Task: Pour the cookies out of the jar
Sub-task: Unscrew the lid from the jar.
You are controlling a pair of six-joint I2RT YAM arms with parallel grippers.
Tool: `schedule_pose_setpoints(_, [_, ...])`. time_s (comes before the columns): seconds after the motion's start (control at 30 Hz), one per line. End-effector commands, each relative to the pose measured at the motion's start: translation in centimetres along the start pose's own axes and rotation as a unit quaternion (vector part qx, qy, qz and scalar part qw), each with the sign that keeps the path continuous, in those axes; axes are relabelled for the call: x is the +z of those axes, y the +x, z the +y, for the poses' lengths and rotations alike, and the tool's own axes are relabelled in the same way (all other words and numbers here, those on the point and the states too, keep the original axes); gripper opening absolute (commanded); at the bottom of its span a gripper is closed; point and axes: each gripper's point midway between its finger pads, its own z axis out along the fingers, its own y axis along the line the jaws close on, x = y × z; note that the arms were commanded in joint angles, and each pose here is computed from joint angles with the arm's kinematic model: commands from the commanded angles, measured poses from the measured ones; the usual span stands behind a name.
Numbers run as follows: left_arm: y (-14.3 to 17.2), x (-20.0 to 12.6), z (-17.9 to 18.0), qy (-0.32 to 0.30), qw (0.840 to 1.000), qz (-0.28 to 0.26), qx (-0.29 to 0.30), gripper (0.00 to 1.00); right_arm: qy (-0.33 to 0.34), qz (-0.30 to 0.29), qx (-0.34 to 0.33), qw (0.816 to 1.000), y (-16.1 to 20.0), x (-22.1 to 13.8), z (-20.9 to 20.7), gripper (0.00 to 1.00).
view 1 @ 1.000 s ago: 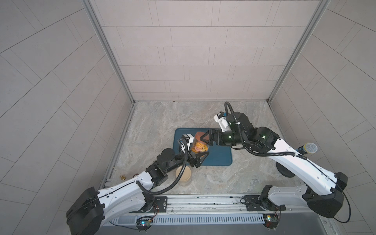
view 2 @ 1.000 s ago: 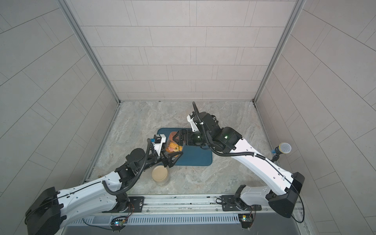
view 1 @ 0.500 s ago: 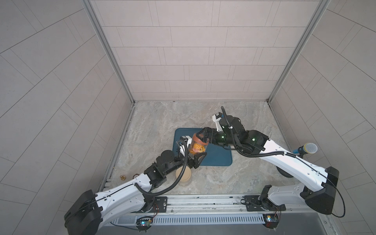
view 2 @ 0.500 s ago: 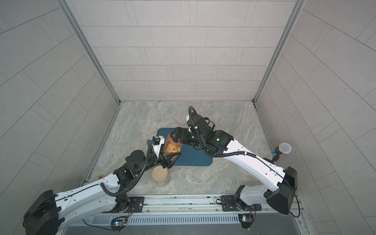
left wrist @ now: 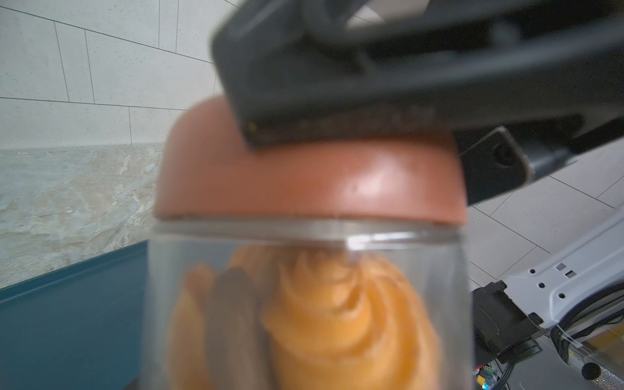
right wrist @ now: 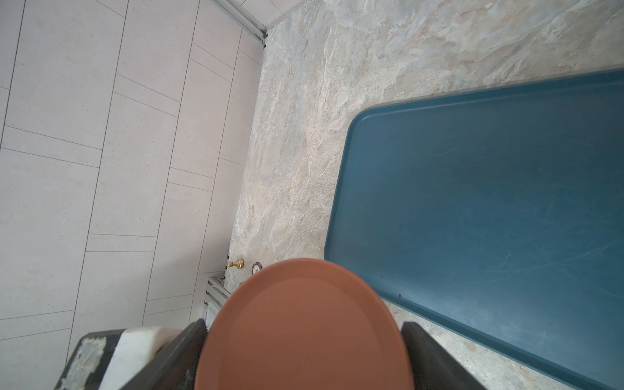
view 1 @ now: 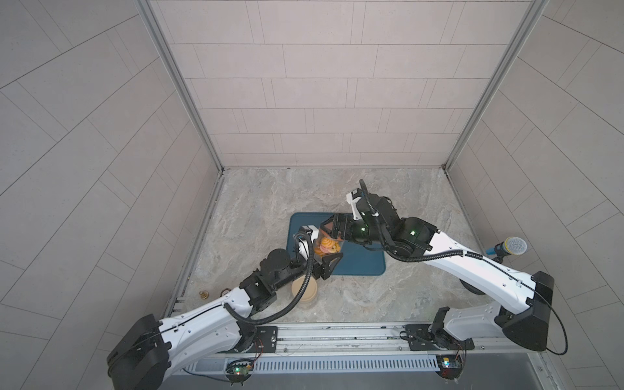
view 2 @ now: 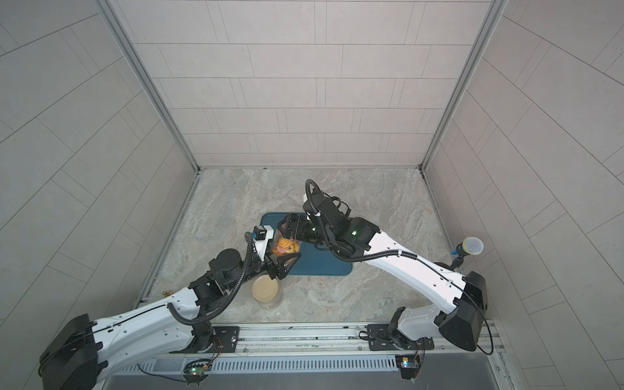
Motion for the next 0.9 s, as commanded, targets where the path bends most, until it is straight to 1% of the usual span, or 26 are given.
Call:
schedule_pose_setpoints(0.0, [-5.3, -0.6, -2.4, 0.042, 0.995, -0.086, 0.017, 0.00, -0.008, -0.004, 0.002, 1.000, -0.1, 0.0, 0.7, 0.85])
schedule_pose_setpoints(0.07, [-5.4, -0.7, -2.3, 0.041, 0.995, -0.088, 0.015, 0.00, -0.011, 0.002, -0.003, 1.000, 0.1, 0.1, 0.9, 0.82])
schedule_pose_setpoints(0.1, [-5.4, -0.6, -2.3, 0.041, 0.995, -0.087, 0.015, 0.00, -0.015, 0.006, -0.006, 1.000, 0.2, 0.3, 1.1, 0.78])
schedule_pose_setpoints(0.17, [-5.6, -0.7, -2.5, 0.045, 0.995, -0.088, 0.009, 0.00, -0.023, 0.016, -0.005, 1.000, 0.7, 0.7, 1.0, 0.63])
schedule_pose_setpoints(0.2, [-5.8, -0.7, -2.7, 0.049, 0.995, -0.091, 0.005, 0.00, -0.031, 0.021, -0.008, 0.999, 1.0, 0.8, 1.1, 0.41])
schedule_pose_setpoints(0.23, [-6.1, -0.8, -2.9, 0.053, 0.994, -0.093, 0.000, 0.00, -0.042, 0.028, -0.015, 0.999, 1.4, 1.0, 1.3, 0.15])
schedule_pose_setpoints(0.27, [-6.4, -0.9, -3.0, 0.055, 0.994, -0.096, -0.006, 0.00, -0.057, 0.034, -0.025, 0.997, 1.7, 1.1, 1.6, 0.00])
schedule_pose_setpoints(0.33, [-7.2, -1.3, -3.1, 0.070, 0.991, -0.110, -0.032, 0.00, -0.098, 0.044, -0.067, 0.992, 2.4, 0.4, 2.5, 0.00])
schedule_pose_setpoints(0.4, [-8.4, -2.0, -3.9, 0.118, 0.984, -0.125, -0.057, 0.00, -0.135, 0.035, -0.103, 0.985, 2.4, -1.0, 3.3, 0.00])
schedule_pose_setpoints(0.47, [-9.5, -2.8, -4.9, 0.176, 0.971, -0.137, -0.085, 0.00, -0.189, 0.015, -0.115, 0.975, 1.8, -3.0, 4.3, 0.00])
schedule_pose_setpoints(0.5, [-10.1, -3.3, -5.3, 0.202, 0.964, -0.145, -0.094, 0.00, -0.225, 0.002, -0.122, 0.967, 1.3, -4.4, 5.0, 0.00])
schedule_pose_setpoints(0.53, [-10.5, -3.7, -5.9, 0.232, 0.955, -0.148, -0.112, 0.00, -0.246, -0.015, -0.127, 0.961, 0.8, -5.7, 5.4, 0.00])
schedule_pose_setpoints(0.6, [-11.2, -4.4, -7.1, 0.281, 0.939, -0.155, -0.125, 0.00, -0.274, -0.017, -0.135, 0.952, 0.5, -7.1, 6.1, 0.00])
schedule_pose_setpoints(0.63, [-11.4, -4.4, -7.3, 0.294, 0.934, -0.148, -0.137, 0.00, -0.288, -0.007, -0.137, 0.948, 0.6, -7.3, 6.5, 0.00])
schedule_pose_setpoints(0.7, [-11.7, -4.4, -8.0, 0.310, 0.931, -0.137, -0.133, 0.00, -0.308, 0.009, -0.133, 0.942, 0.9, -7.3, 7.2, 0.00])
schedule_pose_setpoints(0.73, [-11.9, -4.3, -7.8, 0.306, 0.932, -0.142, -0.133, 0.00, -0.301, 0.014, -0.131, 0.945, 0.9, -7.0, 7.1, 0.00])
schedule_pose_setpoints(0.77, [-12.0, -4.1, -7.6, 0.298, 0.934, -0.148, -0.129, 0.00, -0.288, 0.017, -0.130, 0.949, 0.8, -6.7, 6.9, 0.04])
schedule_pose_setpoints(0.83, [-11.7, -3.6, -6.9, 0.280, 0.942, -0.146, -0.117, 0.00, -0.240, 0.012, -0.134, 0.961, 0.5, -6.3, 5.7, 0.38])
schedule_pose_setpoints(0.87, [-11.2, -3.0, -6.4, 0.262, 0.949, -0.134, -0.113, 0.00, -0.205, 0.002, -0.133, 0.970, 0.0, -6.1, 4.7, 0.53])
